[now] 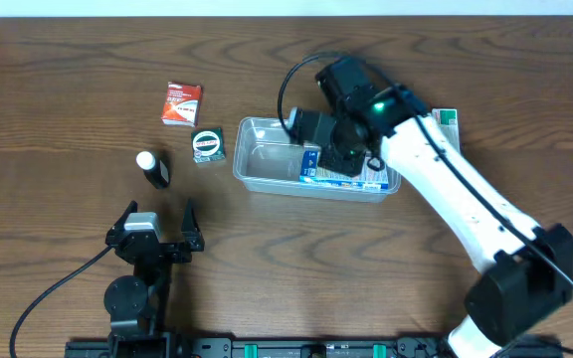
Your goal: Pack container
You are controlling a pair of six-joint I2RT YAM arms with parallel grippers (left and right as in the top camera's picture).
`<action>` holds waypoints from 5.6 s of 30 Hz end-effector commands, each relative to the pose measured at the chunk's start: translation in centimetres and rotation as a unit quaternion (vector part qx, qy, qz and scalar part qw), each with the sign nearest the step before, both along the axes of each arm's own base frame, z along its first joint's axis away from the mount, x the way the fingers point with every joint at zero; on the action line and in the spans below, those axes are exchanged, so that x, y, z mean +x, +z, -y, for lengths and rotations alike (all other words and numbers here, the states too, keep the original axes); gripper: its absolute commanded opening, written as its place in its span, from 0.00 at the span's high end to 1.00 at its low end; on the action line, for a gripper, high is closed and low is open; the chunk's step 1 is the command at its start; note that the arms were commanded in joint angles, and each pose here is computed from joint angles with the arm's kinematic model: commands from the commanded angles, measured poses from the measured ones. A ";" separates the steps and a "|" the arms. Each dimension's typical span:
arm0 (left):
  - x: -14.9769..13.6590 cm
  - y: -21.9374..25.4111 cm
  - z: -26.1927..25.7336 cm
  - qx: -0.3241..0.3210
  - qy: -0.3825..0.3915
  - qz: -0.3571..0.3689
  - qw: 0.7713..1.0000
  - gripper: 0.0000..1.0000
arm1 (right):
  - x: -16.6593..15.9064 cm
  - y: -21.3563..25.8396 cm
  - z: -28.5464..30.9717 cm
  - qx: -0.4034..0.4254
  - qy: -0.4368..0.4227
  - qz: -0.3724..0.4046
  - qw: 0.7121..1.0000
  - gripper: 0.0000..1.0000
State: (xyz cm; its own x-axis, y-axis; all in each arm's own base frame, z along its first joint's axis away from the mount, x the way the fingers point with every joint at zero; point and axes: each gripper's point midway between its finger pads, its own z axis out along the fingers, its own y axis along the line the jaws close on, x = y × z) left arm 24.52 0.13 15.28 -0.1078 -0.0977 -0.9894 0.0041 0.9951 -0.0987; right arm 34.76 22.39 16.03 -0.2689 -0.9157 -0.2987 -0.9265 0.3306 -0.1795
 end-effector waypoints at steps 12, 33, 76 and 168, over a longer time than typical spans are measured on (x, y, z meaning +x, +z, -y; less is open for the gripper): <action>-0.1 -1.7 0.1 -0.001 -0.003 -0.025 1.000 0.02 | -0.3 0.7 0.9 0.097 -0.334 -0.088 0.933 0.99; -0.1 -1.7 0.1 -0.001 -0.003 -0.025 1.000 0.02 | -3.4 -6.9 2.2 0.063 -0.403 -0.149 0.901 0.99; -0.1 -1.7 0.1 -0.001 -0.003 -0.025 1.000 0.02 | 0.4 -6.1 7.2 0.068 -0.413 -0.107 0.902 0.99; -0.1 -1.7 0.1 -0.001 -0.003 -0.025 1.000 0.02 | 9.0 -13.8 26.1 0.090 -0.471 -0.040 0.877 0.21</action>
